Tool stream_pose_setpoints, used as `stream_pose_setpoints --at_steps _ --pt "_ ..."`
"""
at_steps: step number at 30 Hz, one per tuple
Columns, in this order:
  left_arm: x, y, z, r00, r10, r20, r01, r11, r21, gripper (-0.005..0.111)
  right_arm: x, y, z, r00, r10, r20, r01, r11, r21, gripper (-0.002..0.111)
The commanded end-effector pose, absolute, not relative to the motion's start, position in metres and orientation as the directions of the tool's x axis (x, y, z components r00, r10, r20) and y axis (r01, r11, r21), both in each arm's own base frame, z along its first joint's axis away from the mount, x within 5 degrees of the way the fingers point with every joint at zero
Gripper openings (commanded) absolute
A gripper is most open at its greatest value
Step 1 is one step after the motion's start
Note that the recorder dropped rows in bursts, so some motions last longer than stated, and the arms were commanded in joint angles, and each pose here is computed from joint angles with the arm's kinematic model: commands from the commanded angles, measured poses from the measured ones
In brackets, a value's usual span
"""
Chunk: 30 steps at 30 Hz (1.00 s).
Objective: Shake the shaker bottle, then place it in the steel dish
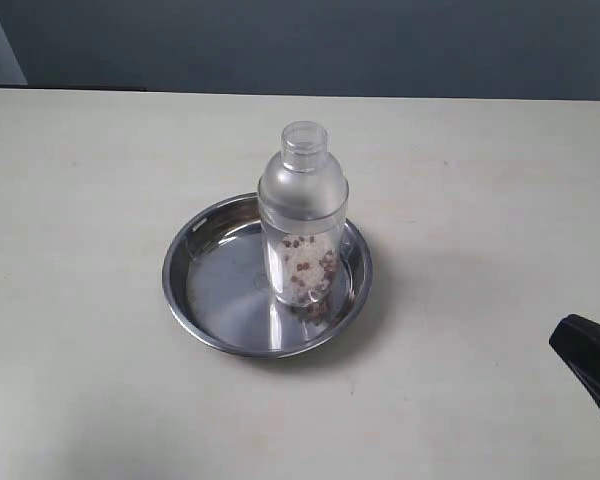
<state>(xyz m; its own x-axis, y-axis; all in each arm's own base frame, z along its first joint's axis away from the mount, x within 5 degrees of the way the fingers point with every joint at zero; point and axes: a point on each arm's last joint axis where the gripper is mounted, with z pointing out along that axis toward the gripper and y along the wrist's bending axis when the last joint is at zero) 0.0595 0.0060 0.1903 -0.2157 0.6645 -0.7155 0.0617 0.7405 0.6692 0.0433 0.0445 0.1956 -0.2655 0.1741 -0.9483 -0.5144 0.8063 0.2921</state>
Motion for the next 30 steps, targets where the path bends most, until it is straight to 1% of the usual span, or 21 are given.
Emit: stream_pose_setpoints --at_steps 1,3,5,8,10,14,16,18,23,30 --pt "0.0552 0.006 0.1925 -0.174 0.748 -0.64 0.036 0.655 0.755 0.1 0.0437 0.0438 0.1956 -0.257 0.176 -0.95 -0.508 0.812 0.288 -0.001" --pt "0.0553 0.0062 0.1931 -0.171 0.753 -0.636 0.03 0.649 0.76 0.1 0.0437 0.0438 0.1956 -0.257 0.176 -0.95 -0.508 0.812 0.288 -0.001" --pt "0.0551 0.0077 0.1932 -0.18 0.799 -0.574 0.033 0.589 0.808 0.1 0.0437 0.0438 0.1956 -0.257 0.176 -0.95 -0.508 0.812 0.288 -0.001" --pt "0.0549 0.0088 0.1927 -0.181 0.913 -0.366 0.075 0.384 0.92 0.1 0.0437 0.0438 0.1956 -0.257 0.176 -0.95 -0.508 0.812 0.288 -0.001" --pt "0.0549 0.0087 0.1927 -0.162 0.97 -0.182 0.109 0.201 0.974 0.1 0.0437 0.0438 0.1956 -0.257 0.176 -0.95 -0.508 0.812 0.288 -0.001" --pt "0.0549 0.0086 0.1927 -0.123 0.987 0.106 0.151 -0.087 0.985 0.1 0.0437 0.0438 0.1956 -0.257 0.176 -0.95 -0.508 0.812 0.288 -0.001" --pt "0.0549 0.0086 0.1927 -0.105 0.971 0.214 0.163 -0.195 0.967 0.1 0.0437 0.0438 0.1956 -0.257 0.176 -0.95 -0.508 0.812 0.288 -0.001" --pt "0.0549 0.0085 0.1925 -0.096 0.961 0.26 0.17 -0.242 0.955 0.1 0.0437 0.0438 0.1956 -0.257 0.176 -0.95 -0.508 0.812 0.288 -0.001" --pt "0.0549 0.0085 0.1925 -0.091 0.954 0.285 0.173 -0.267 0.948 0.1 0.0436 0.0439 0.1955 -0.258 0.175 -0.95 -0.51 0.811 0.288 -0.001" --pt "0.0549 0.0084 0.1923 -0.038 0.841 0.54 0.192 -0.524 0.83 0.1 0.0436 0.0439 0.1955 -0.258 0.175 -0.95 -0.51 0.811 0.288 -0.001"
